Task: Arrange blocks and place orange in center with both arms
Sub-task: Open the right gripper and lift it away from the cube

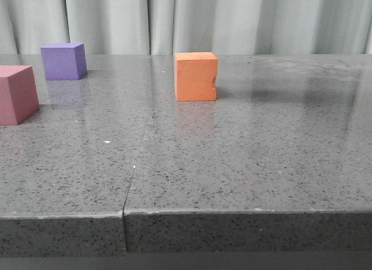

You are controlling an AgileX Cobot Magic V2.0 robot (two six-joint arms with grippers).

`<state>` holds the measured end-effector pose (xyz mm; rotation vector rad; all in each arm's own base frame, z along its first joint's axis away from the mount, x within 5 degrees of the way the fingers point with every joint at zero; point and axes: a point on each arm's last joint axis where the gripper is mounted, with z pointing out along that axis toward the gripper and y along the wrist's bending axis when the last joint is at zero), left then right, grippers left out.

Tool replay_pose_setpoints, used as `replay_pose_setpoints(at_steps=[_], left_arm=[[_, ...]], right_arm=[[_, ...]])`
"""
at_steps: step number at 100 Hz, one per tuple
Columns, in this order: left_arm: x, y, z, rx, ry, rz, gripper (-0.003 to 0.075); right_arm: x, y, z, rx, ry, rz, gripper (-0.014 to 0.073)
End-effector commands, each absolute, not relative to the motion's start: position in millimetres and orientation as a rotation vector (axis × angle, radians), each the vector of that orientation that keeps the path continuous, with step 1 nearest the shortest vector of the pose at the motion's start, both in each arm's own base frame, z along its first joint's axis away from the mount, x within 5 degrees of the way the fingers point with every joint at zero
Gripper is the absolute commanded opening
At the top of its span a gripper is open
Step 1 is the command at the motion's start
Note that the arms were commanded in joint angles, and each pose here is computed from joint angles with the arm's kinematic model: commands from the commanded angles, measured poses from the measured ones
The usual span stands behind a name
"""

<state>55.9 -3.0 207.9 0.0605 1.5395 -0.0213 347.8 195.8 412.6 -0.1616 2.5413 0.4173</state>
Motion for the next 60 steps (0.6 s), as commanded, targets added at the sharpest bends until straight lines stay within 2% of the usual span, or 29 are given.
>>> replay_pose_setpoints(at_steps=[1,12,27,60], left_arm=[[55.1,-2.7,203.4,0.049,1.468,-0.024,-0.0020],[55.1,-2.7,203.4,0.049,1.468,-0.024,-0.0020],[55.1,-2.7,203.4,0.049,1.468,-0.024,-0.0020],[55.1,-2.7,203.4,0.049,1.468,-0.024,-0.0020]], right_arm=[[324.7,173.4,435.1,-0.168,2.539,0.318,0.0076],[319.4,161.7,434.0,-0.158,2.531,0.206,0.0001],[313.6,147.1,428.8,-0.148,2.531,0.068,-0.0018],[311.4,103.8,414.9,-0.084,2.589,0.043,-0.0018]])
